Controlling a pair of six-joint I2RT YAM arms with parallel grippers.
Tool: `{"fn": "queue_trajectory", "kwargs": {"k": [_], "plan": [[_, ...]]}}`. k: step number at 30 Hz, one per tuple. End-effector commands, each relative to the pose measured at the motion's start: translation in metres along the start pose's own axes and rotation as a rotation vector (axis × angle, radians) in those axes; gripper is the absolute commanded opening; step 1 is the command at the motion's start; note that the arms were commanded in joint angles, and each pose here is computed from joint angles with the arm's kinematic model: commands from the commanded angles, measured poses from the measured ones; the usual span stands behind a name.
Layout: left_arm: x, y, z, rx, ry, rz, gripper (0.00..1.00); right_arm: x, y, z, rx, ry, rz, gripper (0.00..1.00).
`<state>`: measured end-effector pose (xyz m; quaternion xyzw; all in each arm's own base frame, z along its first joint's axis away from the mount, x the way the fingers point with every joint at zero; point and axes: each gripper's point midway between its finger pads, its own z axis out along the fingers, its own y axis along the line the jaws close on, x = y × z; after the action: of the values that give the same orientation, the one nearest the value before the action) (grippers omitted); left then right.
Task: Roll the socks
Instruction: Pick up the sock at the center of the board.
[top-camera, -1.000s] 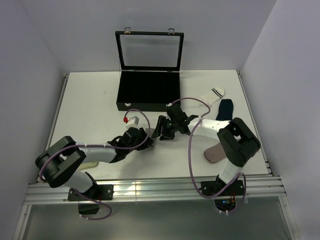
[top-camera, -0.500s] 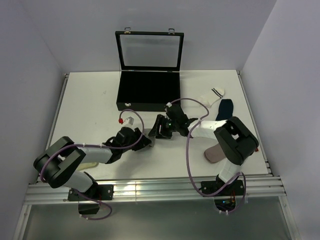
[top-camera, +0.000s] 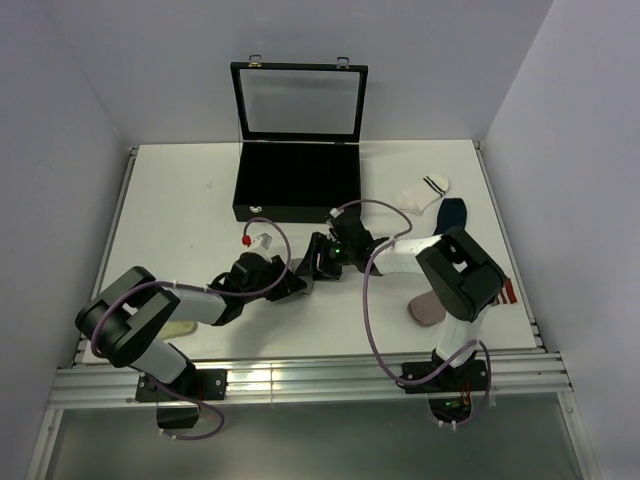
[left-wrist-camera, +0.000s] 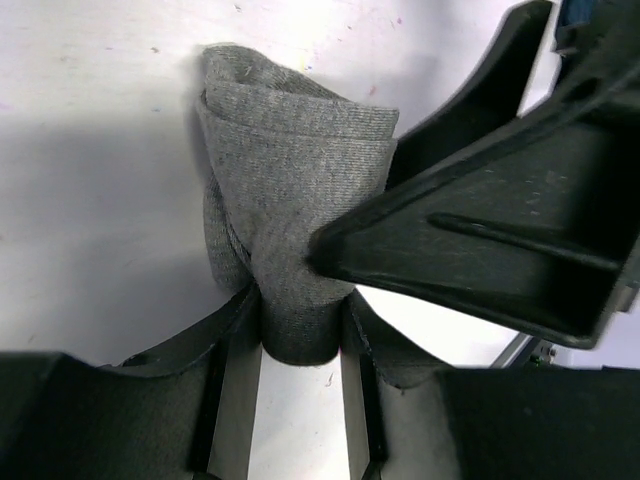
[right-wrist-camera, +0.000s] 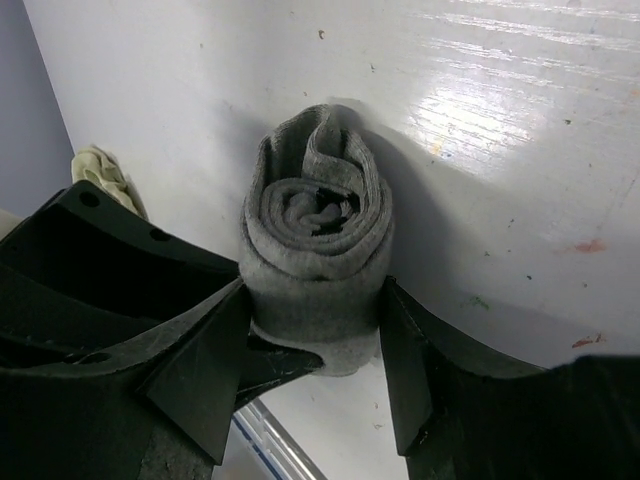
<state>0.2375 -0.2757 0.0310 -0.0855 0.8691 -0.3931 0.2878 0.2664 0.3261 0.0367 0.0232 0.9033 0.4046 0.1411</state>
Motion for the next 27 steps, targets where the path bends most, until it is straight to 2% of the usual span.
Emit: {"fn": "queue_trajectory", "kwargs": {"k": [1,6,12,15,16,20,21,22,23,26,27], "plan": [[0.037,0.026,-0.003,-0.051,0.15,0.03,0.18,-0.009,0.007,0.007,-0.04,-0.001,-0.04,0.6],[0.045,0.028,-0.003,-0.036,0.18,0.019,0.18,-0.003,-0.003,0.014,-0.022,0.032,-0.061,0.6],[0.05,0.028,0.0,-0.025,0.204,0.021,0.22,0.004,-0.009,0.016,-0.014,0.083,-0.1,0.53],[0.052,0.03,0.001,-0.029,0.211,0.024,0.26,0.006,-0.007,0.016,-0.017,0.109,-0.132,0.43],[0.052,0.03,0.001,-0.029,0.213,0.027,0.27,0.006,-0.007,0.015,-0.018,0.115,-0.144,0.35],[0.054,0.032,0.003,-0.035,0.223,0.027,0.34,0.007,-0.007,0.012,-0.01,0.139,-0.176,0.15],[0.054,0.032,0.004,-0.037,0.223,0.024,0.37,0.007,-0.007,0.012,-0.006,0.143,-0.192,0.12],[0.053,0.032,0.004,-0.04,0.219,0.022,0.39,0.007,-0.008,0.011,-0.002,0.144,-0.198,0.03],[0.052,0.032,0.004,-0.04,0.217,0.02,0.41,0.006,-0.007,0.008,0.004,0.142,-0.206,0.0],[0.043,0.03,0.002,-0.063,0.182,0.013,0.57,0.002,-0.005,0.001,0.02,0.124,-0.24,0.0],[0.039,0.027,-0.001,-0.071,0.171,0.015,0.65,-0.003,-0.005,-0.001,0.031,0.106,-0.255,0.0]]}}
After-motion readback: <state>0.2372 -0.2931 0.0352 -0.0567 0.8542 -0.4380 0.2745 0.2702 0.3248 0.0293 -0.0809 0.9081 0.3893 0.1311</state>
